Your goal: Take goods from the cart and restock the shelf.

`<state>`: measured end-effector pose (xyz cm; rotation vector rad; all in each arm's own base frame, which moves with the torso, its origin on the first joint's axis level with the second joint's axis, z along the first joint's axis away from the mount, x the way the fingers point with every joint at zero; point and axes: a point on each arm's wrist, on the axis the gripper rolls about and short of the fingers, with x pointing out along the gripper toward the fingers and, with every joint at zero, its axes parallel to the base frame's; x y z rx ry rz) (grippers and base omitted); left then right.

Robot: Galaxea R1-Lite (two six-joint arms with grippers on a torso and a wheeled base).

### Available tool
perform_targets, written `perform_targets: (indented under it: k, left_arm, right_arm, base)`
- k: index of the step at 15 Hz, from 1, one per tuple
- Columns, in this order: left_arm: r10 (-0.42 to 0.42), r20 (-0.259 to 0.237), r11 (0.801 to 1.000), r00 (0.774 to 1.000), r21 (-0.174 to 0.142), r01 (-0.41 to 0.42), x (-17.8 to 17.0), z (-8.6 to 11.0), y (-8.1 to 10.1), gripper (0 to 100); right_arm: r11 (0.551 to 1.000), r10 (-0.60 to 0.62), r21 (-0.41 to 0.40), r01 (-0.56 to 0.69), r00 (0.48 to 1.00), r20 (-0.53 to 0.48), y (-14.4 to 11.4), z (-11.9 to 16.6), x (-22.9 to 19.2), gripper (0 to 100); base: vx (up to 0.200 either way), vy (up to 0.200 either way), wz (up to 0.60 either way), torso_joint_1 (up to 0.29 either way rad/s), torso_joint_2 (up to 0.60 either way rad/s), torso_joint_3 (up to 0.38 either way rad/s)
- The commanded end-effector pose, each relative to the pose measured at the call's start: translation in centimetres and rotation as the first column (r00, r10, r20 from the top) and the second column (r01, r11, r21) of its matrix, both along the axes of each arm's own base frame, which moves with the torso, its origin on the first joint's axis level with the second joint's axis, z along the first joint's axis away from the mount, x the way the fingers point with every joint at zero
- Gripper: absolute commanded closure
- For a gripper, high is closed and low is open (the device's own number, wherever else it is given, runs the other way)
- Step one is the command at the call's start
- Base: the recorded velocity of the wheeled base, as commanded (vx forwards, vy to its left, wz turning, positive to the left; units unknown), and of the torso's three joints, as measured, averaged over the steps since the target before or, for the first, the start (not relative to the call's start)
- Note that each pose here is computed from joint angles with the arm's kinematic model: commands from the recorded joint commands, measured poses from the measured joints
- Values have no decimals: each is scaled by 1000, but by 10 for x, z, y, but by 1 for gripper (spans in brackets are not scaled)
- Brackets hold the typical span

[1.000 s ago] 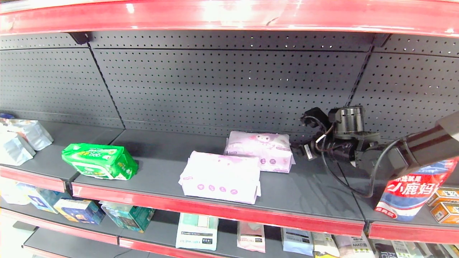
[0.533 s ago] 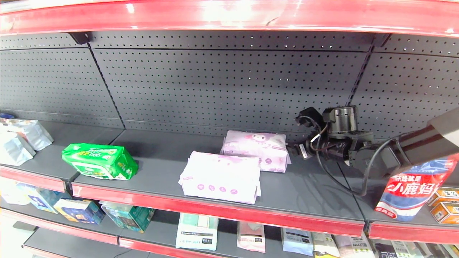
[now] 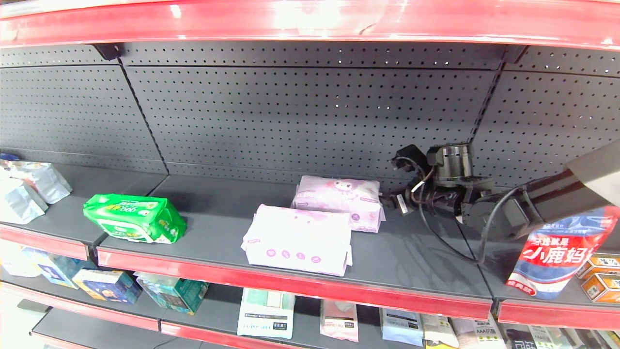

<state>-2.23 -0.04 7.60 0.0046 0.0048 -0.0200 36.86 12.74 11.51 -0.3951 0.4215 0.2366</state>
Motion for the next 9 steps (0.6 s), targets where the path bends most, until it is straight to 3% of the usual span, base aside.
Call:
perform_targets:
  k: [1, 9]
  left_arm:
    - [0, 2, 1000, 1000, 0, 0, 0, 0, 0, 0]
    - [0, 6, 1000, 1000, 0, 0, 0, 0, 0, 0]
  right_arm:
    - [1000, 10, 2, -10, 1000, 2, 4, 0, 1, 0]
    - [999, 37, 11, -37, 999, 9, 16, -1, 4, 0]
  base:
    - [0, 0, 0, 0, 0, 0]
    - [0, 0, 0, 0, 0, 0]
